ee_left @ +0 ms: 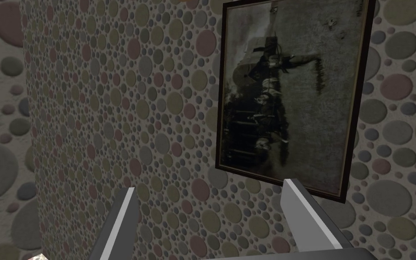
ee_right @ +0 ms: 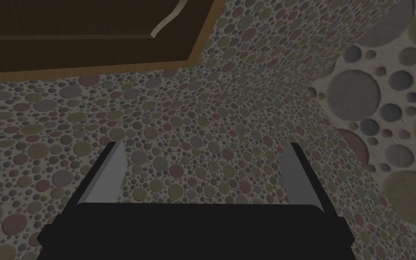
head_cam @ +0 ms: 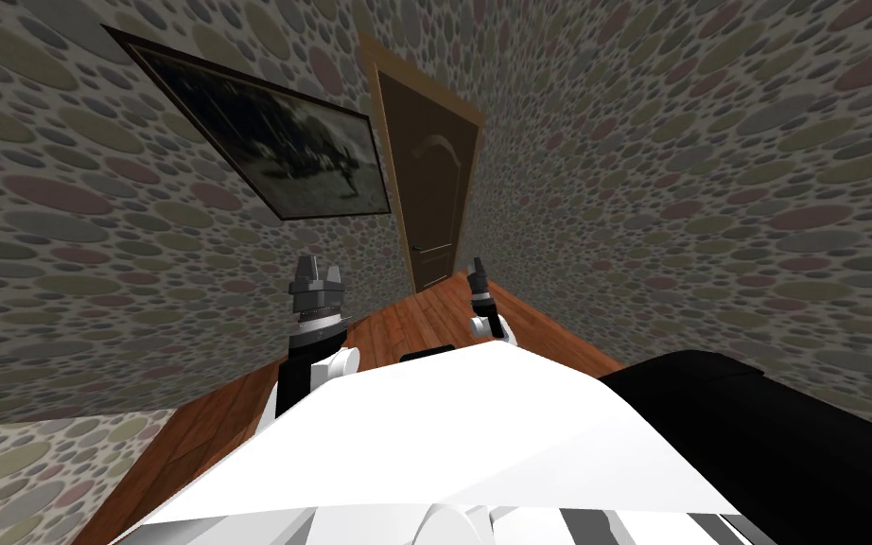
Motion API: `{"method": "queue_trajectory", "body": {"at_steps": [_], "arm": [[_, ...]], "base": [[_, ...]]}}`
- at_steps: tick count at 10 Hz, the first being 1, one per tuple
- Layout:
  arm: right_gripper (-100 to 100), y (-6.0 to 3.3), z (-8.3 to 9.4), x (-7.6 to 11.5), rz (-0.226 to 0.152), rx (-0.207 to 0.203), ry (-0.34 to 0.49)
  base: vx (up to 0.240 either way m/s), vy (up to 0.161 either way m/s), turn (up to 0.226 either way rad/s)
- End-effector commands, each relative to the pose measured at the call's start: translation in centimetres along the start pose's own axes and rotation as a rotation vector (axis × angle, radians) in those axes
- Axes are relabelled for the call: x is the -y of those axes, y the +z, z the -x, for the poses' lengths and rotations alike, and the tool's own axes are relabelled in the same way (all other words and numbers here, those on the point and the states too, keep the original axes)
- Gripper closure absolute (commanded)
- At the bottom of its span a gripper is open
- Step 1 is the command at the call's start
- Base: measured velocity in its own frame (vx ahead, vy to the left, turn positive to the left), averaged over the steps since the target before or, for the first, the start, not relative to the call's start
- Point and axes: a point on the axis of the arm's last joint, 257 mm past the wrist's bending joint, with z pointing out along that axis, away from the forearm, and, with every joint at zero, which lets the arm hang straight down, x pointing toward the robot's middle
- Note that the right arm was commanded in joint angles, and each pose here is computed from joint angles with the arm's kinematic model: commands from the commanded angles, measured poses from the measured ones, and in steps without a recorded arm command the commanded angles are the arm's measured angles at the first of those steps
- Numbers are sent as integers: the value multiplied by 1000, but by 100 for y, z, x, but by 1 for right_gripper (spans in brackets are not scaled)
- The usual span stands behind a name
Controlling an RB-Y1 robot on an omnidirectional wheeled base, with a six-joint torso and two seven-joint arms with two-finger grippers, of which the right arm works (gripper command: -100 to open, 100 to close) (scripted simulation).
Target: Pull the door open
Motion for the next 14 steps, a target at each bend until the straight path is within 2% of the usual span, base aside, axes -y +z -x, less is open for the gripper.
{"method": "queue_trajectory", "body": {"at_steps": [1, 4, 7, 9, 14], "arm": [[-100, -16, -52, 143, -18, -13, 6], [-100, -24, -92, 321, -42, -27, 14], [-100, -40, -147, 586, -77, -49, 24], [-100, -49, -164, 682, -91, -56, 27], [-100, -87, -231, 1118, -151, -86, 42]], "base": [[97, 10, 71], [88, -2, 55], [70, 10, 65], [83, 1, 44], [90, -7, 74]]}}
